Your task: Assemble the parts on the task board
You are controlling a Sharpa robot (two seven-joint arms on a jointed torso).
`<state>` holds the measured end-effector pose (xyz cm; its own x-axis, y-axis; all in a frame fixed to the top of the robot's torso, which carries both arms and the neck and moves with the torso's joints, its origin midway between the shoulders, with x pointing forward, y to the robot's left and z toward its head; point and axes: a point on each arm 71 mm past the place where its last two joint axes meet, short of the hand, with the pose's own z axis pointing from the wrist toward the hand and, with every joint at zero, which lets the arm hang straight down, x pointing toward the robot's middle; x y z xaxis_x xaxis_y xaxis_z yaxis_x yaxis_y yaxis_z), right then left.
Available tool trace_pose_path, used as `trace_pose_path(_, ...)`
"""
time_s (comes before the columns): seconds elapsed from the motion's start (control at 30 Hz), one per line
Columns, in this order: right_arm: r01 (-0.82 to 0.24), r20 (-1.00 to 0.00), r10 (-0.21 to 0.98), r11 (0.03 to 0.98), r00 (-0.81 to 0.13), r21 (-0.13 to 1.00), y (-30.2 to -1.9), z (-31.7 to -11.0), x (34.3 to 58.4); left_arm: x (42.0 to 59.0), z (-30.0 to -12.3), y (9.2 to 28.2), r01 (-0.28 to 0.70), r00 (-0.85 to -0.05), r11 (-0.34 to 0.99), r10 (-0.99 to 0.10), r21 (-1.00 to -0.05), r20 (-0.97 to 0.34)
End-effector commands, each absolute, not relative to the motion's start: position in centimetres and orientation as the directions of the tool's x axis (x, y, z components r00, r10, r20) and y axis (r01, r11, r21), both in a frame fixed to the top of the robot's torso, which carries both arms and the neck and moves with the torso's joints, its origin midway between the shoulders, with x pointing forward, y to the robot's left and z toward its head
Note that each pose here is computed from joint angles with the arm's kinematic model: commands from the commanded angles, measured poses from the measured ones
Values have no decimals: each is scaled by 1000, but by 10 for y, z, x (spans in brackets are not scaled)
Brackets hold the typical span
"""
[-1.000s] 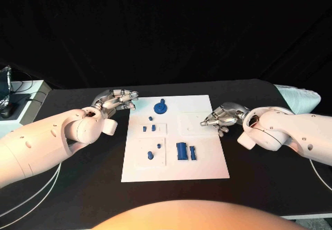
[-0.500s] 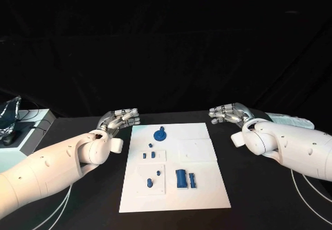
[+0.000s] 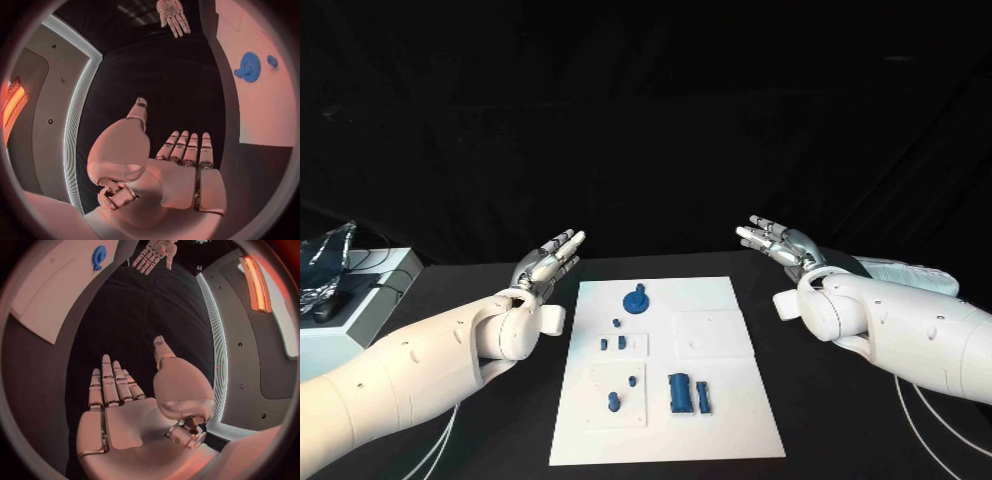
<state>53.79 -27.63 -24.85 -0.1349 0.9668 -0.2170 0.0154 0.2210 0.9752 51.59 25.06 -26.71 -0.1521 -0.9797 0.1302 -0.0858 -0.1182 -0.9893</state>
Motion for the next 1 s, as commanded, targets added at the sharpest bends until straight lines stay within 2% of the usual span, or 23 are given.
trace_pose_path(0.03,0,-186,978,187,-99,982,-264,-246,530,512,-258,242,-56,-109,-103,-988,-993,109)
trace_pose_path(0.3,-7,-67,996,67,-51,998,-221,-237,494,486,-238,211,-20,-56,-52,-997,-998,53)
trace_pose_path(0.53,-2,-7,1000,7,-25,1000,-199,-228,470,467,-227,196,-5,-26,-19,-999,-1000,19)
trace_pose_path(0.67,1,8,1000,-8,-18,1000,-193,-225,462,462,-224,193,-1,-18,-11,-1000,-1000,11)
trace_pose_path(1.0,1,10,1000,-10,-17,1000,-192,-224,462,462,-224,192,-1,-17,-10,-1000,-1000,10)
